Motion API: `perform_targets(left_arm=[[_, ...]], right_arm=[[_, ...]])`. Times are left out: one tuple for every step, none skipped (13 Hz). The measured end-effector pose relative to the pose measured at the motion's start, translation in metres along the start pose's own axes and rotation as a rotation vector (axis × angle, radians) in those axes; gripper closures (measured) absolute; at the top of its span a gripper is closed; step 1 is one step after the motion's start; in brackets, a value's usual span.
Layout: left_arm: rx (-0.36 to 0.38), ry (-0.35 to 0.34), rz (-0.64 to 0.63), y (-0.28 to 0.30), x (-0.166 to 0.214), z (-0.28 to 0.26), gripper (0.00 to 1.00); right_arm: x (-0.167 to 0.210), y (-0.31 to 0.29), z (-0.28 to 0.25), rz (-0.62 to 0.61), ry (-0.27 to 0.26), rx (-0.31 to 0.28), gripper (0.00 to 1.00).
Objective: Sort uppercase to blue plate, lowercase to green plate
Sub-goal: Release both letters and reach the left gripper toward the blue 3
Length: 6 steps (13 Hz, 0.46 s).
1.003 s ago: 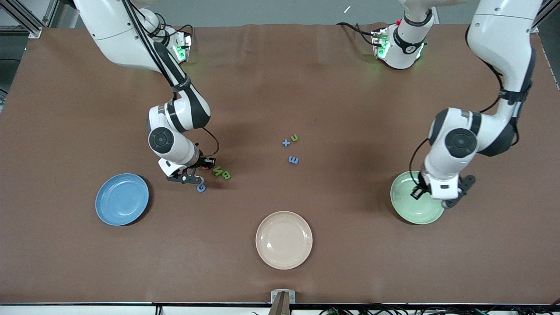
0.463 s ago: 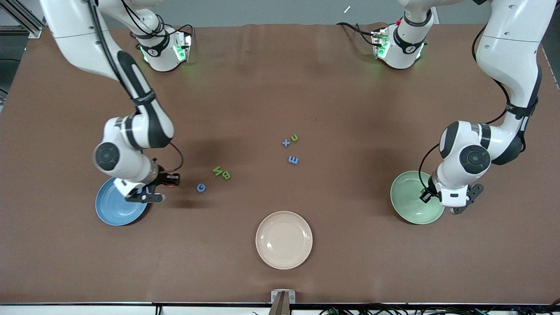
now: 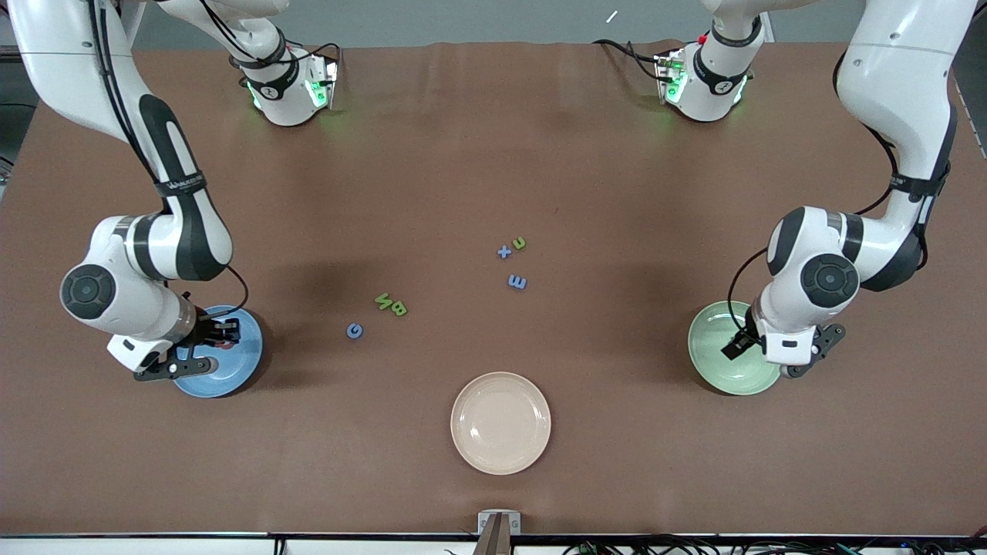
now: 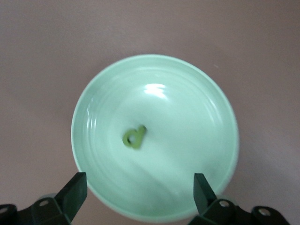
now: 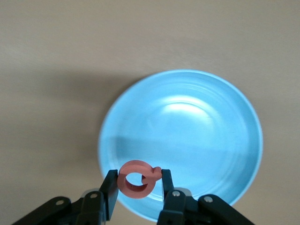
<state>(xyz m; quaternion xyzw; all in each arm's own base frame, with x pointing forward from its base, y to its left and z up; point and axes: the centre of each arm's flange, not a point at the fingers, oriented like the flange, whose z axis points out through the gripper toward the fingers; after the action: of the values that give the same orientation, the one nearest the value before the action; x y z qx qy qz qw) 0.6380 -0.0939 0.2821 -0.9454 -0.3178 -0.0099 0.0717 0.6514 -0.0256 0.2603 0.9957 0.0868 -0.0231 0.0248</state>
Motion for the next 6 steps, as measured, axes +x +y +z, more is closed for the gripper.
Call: perform_targets(left_arm=[[0.006,-0.005,0.034,0.015,-0.015,-0.026,0.0],[0.003,-0.009,0.078,0.031,-0.033,-0.047,0.0],[-0.008,-0.014,0.129,0.046,-0.053,-0.059,0.0],[-0.02,-0.02,0.176,0.062,-0.076,-0.066,0.0],[-0.029,-0.027,0.219,0.077,-0.099,-0.068,0.0],[-0.036,-0.033,0.26,0.093,-0.122,-0.067,0.0]], right_arm=[[-0.001,0.013,0.007,-0.011,-0.005,0.001,0.58],[0.0,0.024,0.015,-0.016,-0.012,0.003,0.58],[0.001,0.031,0.023,-0.016,-0.019,0.005,0.58],[0.002,0.035,0.031,-0.014,-0.027,0.007,0.58],[0.003,0.035,0.038,-0.015,-0.034,0.008,0.58],[0.003,0.034,0.043,-0.017,-0.039,0.01,0.53]])
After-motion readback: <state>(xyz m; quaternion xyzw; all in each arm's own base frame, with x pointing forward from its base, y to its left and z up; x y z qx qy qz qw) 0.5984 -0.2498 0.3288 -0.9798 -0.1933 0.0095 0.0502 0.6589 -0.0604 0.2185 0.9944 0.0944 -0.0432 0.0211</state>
